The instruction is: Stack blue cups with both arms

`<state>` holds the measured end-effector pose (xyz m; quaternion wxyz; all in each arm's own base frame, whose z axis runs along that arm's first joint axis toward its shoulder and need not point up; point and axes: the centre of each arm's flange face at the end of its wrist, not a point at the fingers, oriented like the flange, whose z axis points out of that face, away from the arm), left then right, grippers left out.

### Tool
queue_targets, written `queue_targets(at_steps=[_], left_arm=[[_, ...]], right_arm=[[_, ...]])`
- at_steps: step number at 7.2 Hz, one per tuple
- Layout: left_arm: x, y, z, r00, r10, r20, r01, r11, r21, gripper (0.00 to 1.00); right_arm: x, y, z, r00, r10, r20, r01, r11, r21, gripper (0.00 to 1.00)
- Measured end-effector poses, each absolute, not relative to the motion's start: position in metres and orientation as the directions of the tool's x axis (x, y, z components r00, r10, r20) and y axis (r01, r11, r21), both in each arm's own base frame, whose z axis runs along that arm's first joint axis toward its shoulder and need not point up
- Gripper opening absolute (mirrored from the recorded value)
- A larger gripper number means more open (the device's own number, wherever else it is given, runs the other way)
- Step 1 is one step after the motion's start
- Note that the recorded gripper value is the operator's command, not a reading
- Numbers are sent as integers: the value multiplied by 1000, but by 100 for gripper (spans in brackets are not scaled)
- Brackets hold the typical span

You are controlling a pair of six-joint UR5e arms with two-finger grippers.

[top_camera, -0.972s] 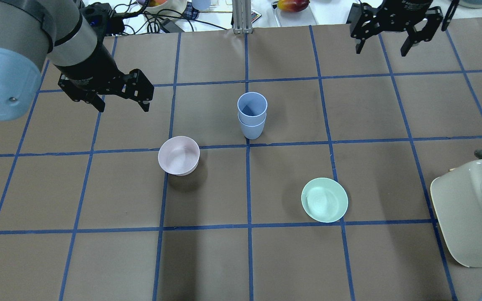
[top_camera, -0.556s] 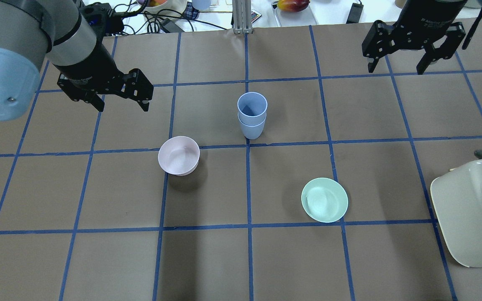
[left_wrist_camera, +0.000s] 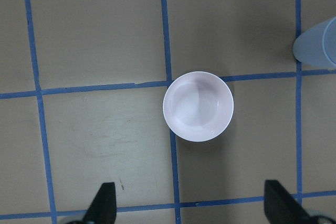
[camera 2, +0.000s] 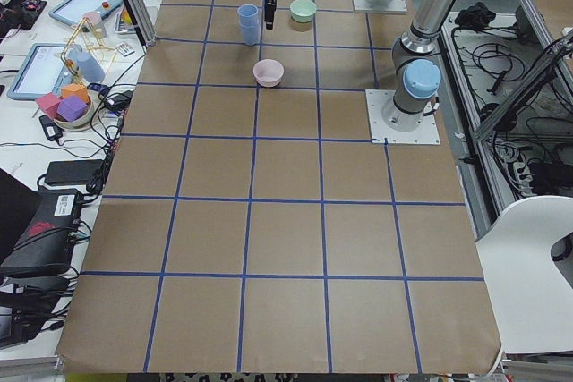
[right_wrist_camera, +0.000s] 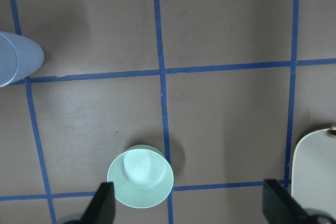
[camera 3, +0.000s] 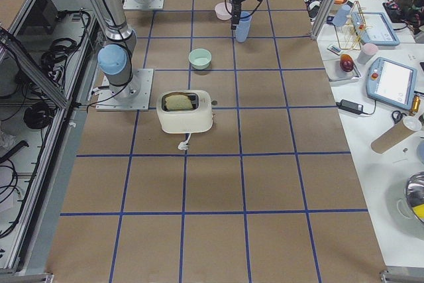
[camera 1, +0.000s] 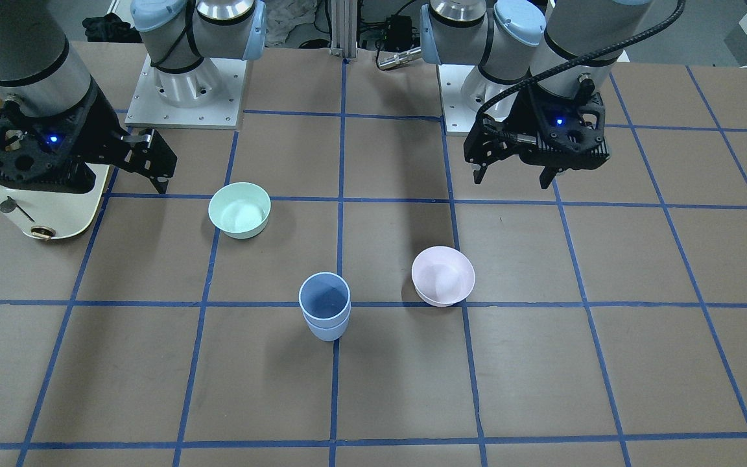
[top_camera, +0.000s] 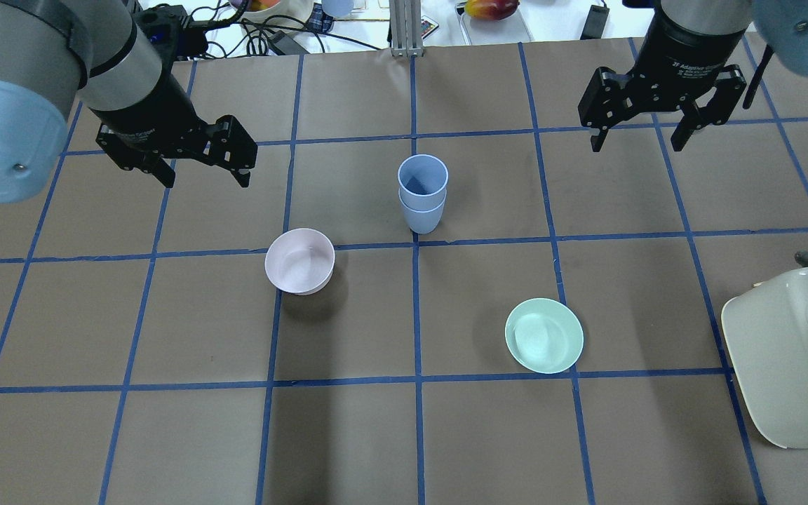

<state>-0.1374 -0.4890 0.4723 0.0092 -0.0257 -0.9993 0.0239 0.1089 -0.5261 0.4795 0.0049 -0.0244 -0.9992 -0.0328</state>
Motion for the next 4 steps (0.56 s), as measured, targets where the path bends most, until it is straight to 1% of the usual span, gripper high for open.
queue_targets(at_steps=[4], left_arm=[[-137, -489, 472, -999, 52, 17, 51, 998, -47, 100]], right_arm=[[110, -525, 479, -999, 44, 13, 45, 997, 65, 100]])
